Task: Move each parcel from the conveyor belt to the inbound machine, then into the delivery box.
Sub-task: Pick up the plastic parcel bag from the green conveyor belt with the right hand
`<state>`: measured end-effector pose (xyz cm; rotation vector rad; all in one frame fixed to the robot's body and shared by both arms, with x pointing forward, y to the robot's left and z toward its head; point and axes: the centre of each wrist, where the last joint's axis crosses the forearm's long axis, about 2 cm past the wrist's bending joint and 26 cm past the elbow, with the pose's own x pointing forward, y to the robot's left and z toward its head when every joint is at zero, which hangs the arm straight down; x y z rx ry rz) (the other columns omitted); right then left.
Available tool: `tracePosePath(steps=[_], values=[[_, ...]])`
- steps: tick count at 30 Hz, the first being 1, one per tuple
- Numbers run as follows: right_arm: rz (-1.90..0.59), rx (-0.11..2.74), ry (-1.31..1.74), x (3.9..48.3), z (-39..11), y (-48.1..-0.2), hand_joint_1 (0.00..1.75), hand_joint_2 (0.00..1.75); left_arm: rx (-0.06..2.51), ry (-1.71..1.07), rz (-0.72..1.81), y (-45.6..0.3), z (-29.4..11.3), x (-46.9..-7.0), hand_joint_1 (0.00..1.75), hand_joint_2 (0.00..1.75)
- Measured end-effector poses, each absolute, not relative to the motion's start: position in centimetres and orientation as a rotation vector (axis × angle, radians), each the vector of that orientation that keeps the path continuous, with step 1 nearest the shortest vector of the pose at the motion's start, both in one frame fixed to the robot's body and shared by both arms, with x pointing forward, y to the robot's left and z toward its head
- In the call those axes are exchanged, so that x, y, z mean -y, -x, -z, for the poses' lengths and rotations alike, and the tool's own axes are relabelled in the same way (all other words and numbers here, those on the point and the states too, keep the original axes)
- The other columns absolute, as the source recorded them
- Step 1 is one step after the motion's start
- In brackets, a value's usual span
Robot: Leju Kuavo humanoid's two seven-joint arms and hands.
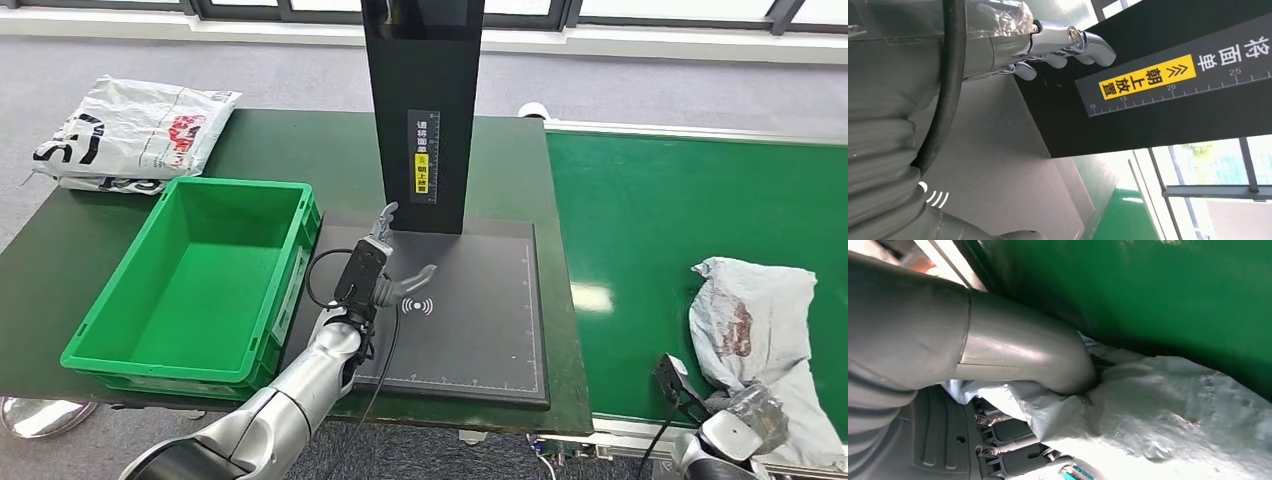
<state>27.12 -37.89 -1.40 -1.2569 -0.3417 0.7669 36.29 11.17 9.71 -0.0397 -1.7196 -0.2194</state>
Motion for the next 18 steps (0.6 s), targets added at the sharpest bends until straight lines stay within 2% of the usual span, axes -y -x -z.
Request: tracePosePath(steps=[7,14,18], values=[[-0.649,0.801,1.374,36.9,-0.6,-28.0,1.75,1.75,1.720,0.000,0.195,-36.6,-9.7,-12.0,0.00,1.75],[-0.491,1.344,1.427,34.3,-7.4,-30.6,1.75,1.75,1.758,-0.072,0.189,-37.2,-10.3,-13.0,0.00,1.75],[-0.413,1.499,1.457,32.0,-10.6,-31.2,1.75,1.75,1.779,-0.091,0.176,-37.6,-10.7,-13.4,0.00,1.75]])
